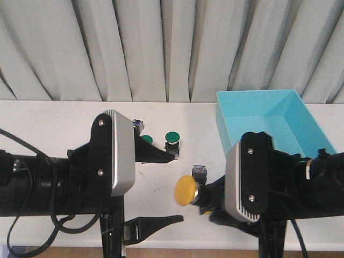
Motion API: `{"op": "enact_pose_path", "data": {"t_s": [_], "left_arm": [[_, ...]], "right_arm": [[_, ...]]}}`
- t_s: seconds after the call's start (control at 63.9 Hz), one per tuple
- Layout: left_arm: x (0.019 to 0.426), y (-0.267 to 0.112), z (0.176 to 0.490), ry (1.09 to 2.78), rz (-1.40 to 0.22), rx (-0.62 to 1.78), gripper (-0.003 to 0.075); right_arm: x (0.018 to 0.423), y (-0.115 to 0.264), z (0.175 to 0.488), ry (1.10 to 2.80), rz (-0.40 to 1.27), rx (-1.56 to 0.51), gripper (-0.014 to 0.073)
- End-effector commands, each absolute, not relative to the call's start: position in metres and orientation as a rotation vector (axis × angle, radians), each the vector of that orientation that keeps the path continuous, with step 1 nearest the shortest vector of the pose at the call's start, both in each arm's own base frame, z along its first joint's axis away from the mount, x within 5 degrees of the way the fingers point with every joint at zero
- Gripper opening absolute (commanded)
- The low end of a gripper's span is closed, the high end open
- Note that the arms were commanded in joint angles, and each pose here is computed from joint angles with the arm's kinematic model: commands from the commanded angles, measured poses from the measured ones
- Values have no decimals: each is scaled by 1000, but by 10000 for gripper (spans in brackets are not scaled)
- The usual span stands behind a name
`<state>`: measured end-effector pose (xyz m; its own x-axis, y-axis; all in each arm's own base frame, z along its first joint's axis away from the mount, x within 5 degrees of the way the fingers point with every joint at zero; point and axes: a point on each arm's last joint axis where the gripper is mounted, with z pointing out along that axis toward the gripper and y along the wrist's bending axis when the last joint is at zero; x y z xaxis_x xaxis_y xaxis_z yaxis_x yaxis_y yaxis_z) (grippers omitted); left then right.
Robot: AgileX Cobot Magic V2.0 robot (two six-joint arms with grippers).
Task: Pick red and yellow buttons and place in box
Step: 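Open the left gripper and carry the yellow button over the box with the right gripper, then lower the yellow button into the box beside the red one and release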
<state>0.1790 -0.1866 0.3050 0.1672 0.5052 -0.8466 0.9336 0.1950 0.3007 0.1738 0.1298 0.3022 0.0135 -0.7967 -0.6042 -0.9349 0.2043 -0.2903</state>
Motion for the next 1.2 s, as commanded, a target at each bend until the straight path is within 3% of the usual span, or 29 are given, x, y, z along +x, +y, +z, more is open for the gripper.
{"op": "enact_pose_path", "data": {"t_s": [0.0, 0.172, 0.313, 0.422, 0.61, 0.813, 1.189], "left_arm": [[178, -183, 310, 1485, -509, 1401, 587], [179, -173, 282, 1585, -417, 1369, 587], [181, -166, 268, 1643, -347, 1336, 587], [181, -165, 264, 1657, -340, 1330, 587], [180, -165, 264, 1659, -345, 1329, 587], [179, -165, 264, 1658, -357, 1338, 587], [179, -165, 263, 1659, -357, 1339, 587]], "right_arm": [[180, 119, 318, 1881, 120, -1442, 257], [199, 100, 314, 2165, -68, -1049, 257], [232, 84, 317, 2401, -195, -565, 257], [265, 69, 317, 2515, -254, -404, 257], [326, 47, 296, 2699, -119, -305, 257], [383, 23, 269, 2762, 84, -132, 257], [447, 23, 205, 2816, 96, -152, 257]]}}
